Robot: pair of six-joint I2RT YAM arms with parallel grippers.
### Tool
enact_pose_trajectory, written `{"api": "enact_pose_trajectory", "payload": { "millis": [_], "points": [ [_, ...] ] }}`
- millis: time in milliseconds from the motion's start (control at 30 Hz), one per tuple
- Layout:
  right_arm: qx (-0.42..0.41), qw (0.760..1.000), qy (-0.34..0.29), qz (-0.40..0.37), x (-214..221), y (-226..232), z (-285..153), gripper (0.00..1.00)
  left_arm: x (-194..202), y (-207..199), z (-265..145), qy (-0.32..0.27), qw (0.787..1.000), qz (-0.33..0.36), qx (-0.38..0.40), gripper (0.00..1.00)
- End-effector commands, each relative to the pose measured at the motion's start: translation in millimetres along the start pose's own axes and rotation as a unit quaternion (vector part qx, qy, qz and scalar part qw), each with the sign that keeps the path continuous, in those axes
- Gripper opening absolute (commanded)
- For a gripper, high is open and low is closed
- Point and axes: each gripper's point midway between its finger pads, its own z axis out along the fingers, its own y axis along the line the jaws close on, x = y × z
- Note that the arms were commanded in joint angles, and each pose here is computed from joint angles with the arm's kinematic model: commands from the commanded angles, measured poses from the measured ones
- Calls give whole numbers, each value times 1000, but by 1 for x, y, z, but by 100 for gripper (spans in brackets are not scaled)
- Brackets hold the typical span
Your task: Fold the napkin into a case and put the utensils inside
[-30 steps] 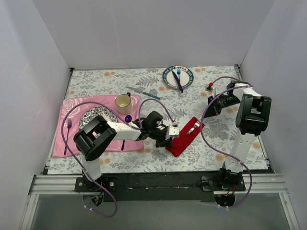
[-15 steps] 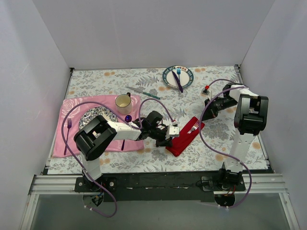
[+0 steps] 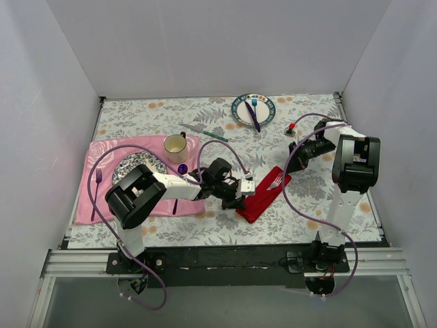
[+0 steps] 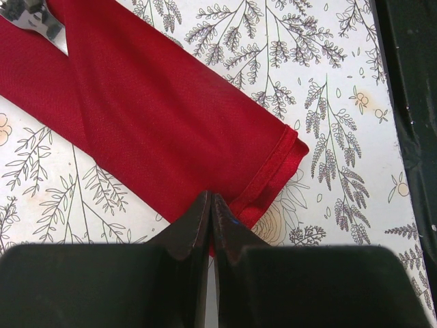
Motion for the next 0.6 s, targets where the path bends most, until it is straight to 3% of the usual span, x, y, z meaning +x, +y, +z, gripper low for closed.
{"api": "enact_pose_trajectory", "payload": {
  "millis": [0, 100, 133, 267, 567],
  "points": [
    [-5, 1000, -6, -23, -8, 16, -2, 1, 12, 8, -1, 22, 1000, -8, -15, 4],
    [6, 1000, -5, -25, -12, 12, -4, 10, 7, 9, -4, 18, 1000, -8, -20, 11],
    [10, 1000, -7, -27, -15, 10, -6, 17, 4, 9, -5, 15, 1000, -9, -22, 18],
    [18, 999, -15, -34, -28, 8, -14, 26, -22, 10, -15, -10, 1000, 8, -28, 32],
    [40, 997, -38, -57, -59, 11, -33, 48, -85, 6, -51, -55, 997, 33, -49, 49]
  ]
}}
